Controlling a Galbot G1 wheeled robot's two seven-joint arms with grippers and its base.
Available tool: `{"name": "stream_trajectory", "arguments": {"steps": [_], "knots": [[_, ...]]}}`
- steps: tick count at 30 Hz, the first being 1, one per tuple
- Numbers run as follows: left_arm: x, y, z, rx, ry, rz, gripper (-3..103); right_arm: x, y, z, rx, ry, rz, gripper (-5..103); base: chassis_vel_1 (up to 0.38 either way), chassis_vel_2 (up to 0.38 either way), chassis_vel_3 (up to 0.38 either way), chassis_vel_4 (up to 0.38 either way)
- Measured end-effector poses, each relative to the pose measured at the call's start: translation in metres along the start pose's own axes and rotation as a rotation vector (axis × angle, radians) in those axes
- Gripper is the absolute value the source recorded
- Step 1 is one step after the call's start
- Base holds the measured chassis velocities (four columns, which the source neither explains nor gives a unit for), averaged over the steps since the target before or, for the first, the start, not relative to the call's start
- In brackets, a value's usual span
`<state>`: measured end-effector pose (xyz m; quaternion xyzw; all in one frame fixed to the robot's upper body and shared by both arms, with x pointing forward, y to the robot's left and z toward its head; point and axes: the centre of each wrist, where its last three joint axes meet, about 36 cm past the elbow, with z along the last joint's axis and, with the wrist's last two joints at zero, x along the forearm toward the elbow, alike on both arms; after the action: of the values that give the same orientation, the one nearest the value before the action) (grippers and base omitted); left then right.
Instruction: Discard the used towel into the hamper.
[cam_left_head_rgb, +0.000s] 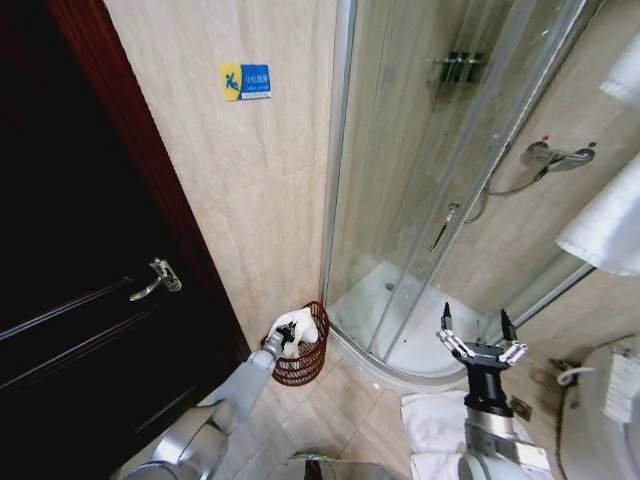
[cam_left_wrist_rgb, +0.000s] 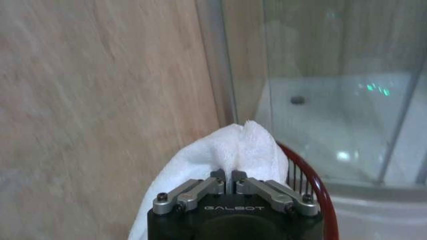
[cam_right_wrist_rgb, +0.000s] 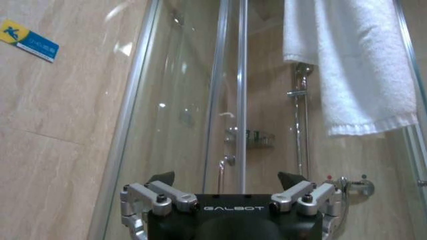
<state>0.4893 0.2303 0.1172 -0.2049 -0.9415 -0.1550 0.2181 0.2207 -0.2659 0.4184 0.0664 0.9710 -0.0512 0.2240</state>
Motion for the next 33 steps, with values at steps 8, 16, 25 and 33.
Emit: {"name": "stream_trajectory", "arguments": {"steps": [8, 16, 25, 33], "knots": [[-0.003, -0.010, 0.007, -0.035, 0.044, 0.022, 4, -0.002, 0.002, -0.002, 0.003, -0.002, -0.015, 100, 0.000, 0.000, 0.000, 0.000], [-0.009, -0.008, -0.002, -0.025, 0.033, -0.005, 4, 0.001, 0.003, -0.001, -0.001, 0.013, -0.024, 100, 0.000, 0.000, 0.000, 0.000], [-0.006, -0.005, -0.003, -0.020, 0.039, 0.016, 28, 0.000, 0.001, -0.005, -0.004, 0.013, -0.026, 100, 0.000, 0.000, 0.000, 0.000], [-0.004, -0.005, -0.005, -0.020, 0.036, 0.025, 55, 0.000, 0.002, -0.005, 0.004, 0.012, -0.030, 100, 0.000, 0.000, 0.000, 0.000]]}}
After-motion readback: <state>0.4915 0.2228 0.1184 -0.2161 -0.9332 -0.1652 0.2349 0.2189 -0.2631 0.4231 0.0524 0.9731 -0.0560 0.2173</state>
